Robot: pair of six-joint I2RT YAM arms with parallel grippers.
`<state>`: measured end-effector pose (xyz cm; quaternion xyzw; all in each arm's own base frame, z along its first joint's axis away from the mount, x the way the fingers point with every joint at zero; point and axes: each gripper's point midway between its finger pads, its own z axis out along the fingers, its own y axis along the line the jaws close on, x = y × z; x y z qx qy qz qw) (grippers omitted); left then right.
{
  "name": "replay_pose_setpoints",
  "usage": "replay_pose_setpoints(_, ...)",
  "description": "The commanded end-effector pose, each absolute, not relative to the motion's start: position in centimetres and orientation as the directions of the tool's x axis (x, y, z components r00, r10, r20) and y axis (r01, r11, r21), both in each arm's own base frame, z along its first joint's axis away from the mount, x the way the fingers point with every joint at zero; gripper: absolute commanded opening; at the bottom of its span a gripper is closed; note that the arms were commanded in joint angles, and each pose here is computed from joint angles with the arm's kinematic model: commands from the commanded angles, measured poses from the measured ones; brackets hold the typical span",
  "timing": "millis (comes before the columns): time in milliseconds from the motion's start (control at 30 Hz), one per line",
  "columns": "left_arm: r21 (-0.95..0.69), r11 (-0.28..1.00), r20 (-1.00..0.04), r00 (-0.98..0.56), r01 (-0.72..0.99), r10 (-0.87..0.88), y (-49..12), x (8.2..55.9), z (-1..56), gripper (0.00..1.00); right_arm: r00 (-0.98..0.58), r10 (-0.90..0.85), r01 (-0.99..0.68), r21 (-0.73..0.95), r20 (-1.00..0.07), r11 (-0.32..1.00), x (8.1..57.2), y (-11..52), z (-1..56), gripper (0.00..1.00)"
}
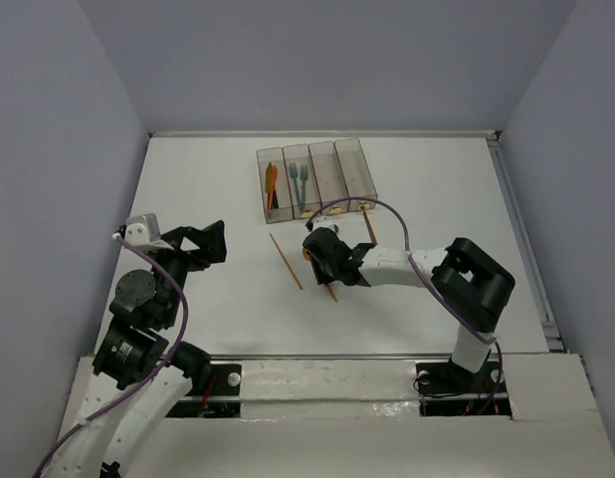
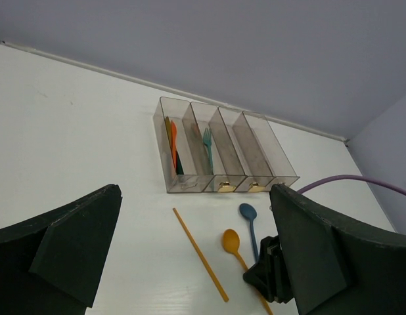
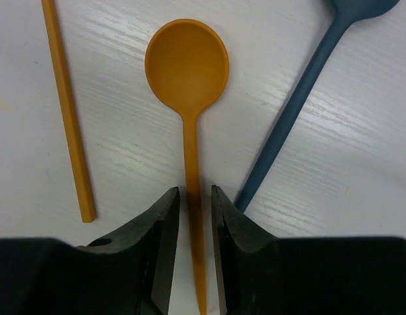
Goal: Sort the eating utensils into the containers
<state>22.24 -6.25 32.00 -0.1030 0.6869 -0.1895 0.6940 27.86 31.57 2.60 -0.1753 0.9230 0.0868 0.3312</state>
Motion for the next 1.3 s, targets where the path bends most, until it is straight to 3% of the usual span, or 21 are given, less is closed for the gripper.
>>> replay_pose_setpoints(0,-0.407,0.900,-0.908,0.037,0.154,-0.417,-6.4,22.3,34.0,0.99,-0.713,-0.270,-0.385,0.039,-0.647,0.922,28.1,32.4,2.8,0.28)
replay_pose_setpoints(100,-0.407,0.900,-0.908,0.035,0.155,-0.417,-6.4,22.4,33.9,0.99,-0.707,-0.271,-0.386,0.036,-0.653,0.922,28.3,32.5,3.2,0.07)
replay_pose_setpoints(200,-0.406,0.901,-0.909,0.032,0.154,-0.415,-6.5,22.4,33.9,0.99,-0.691,-0.258,-0.388,0.046,-0.676,0.920,28.6,32.7,4.5,0.00)
replay_pose_setpoints(333,-0.405,0.901,-0.910,0.030,0.156,-0.415,-6.5,22.5,33.8,0.99,-0.637,-0.231,-0.398,0.057,-0.736,0.916,29.6,33.3,7.9,0.00)
replay_pose_setpoints(500,-0.405,0.901,-0.909,0.035,0.156,-0.415,-6.5,22.4,33.9,0.99,-0.569,-0.145,-0.357,0.085,-0.809,0.930,34.2,32.5,12.6,0.00)
replay_pose_setpoints(733,-0.407,0.898,-0.907,0.041,0.165,-0.419,-6.5,22.1,34.2,0.99,-0.478,0.040,-0.231,0.170,-0.878,0.958,45.1,27.1,18.2,0.00)
replay_pose_setpoints(967,-0.407,0.897,-0.907,0.045,0.172,-0.420,-6.5,21.9,34.4,0.99,-0.409,0.059,-0.155,0.133,-0.910,0.979,53.4,22.7,21.1,0.00)
replay_pose_setpoints(1267,-0.404,0.900,-0.908,0.043,0.164,-0.416,-6.4,22.0,34.3,0.99,-0.480,0.002,-0.131,0.074,-0.877,0.989,57.6,20.9,16.7,0.00)
